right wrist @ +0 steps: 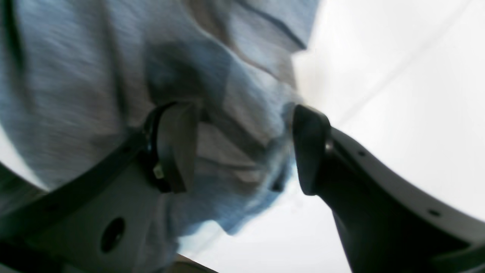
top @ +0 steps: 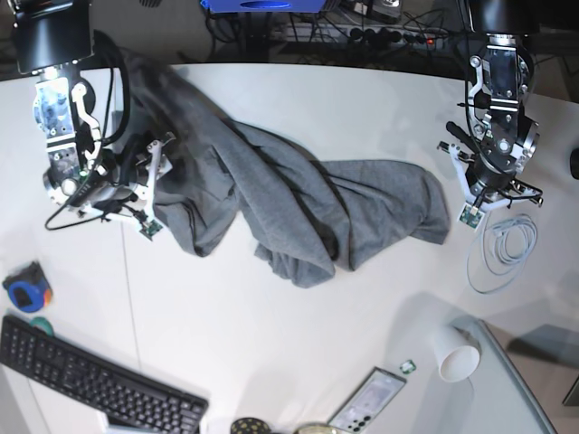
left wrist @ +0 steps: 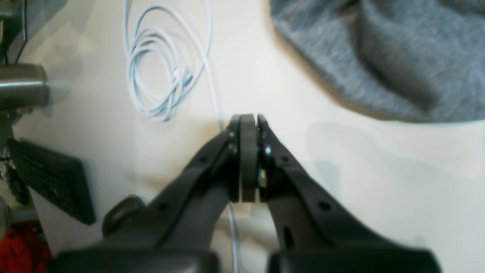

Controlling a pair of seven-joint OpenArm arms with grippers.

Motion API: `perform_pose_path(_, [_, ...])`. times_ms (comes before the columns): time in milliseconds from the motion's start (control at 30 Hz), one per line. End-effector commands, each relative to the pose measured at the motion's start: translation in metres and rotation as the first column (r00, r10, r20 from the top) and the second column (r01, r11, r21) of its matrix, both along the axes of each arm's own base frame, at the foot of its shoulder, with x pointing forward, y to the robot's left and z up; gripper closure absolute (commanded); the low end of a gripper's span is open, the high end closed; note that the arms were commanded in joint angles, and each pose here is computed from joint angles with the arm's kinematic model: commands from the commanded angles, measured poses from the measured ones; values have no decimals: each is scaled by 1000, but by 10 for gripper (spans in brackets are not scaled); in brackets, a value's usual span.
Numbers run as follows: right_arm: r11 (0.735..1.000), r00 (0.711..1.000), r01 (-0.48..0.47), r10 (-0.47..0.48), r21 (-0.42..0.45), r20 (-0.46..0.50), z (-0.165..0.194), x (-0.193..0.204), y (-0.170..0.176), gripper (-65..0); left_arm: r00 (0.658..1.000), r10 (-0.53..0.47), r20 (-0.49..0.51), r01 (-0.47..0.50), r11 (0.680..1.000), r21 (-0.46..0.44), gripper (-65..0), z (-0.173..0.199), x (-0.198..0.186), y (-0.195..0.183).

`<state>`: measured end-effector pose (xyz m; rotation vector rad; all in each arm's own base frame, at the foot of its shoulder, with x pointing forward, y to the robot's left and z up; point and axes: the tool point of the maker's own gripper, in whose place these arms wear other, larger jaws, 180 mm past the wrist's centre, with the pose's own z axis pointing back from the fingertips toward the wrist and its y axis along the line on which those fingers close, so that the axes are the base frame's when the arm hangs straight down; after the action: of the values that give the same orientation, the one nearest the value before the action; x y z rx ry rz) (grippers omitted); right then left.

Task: Layout the t-shirt on the table in an organized manner, then fold the t-shirt properly
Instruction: 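Release the shirt with the left gripper and lift the right gripper's fabric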

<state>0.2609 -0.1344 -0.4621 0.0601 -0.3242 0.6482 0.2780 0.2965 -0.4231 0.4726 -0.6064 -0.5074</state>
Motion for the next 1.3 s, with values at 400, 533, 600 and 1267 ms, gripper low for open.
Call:
perform_pose_path(400, [1000,999,-8,6,27,51,10,17,3,-18,999,-7,32,7,1000,21,0,9,5,6])
perform_pose_path(533, [999,993,-38,39,-15,112,41,16,5,0,1000,-13,29,12,1000,20,0,8,5,4])
perform_pose_path(600, [998,988,-52,56,-30,143,56,12,7,0,999,-13,31,12,1000,20,0,9,6,4])
perform_pose_path(1267, [975,959,-215,201,-54,-199,15,-121,17,-17,1000,2,-9,-2,1000,11,0,-5,-1,6])
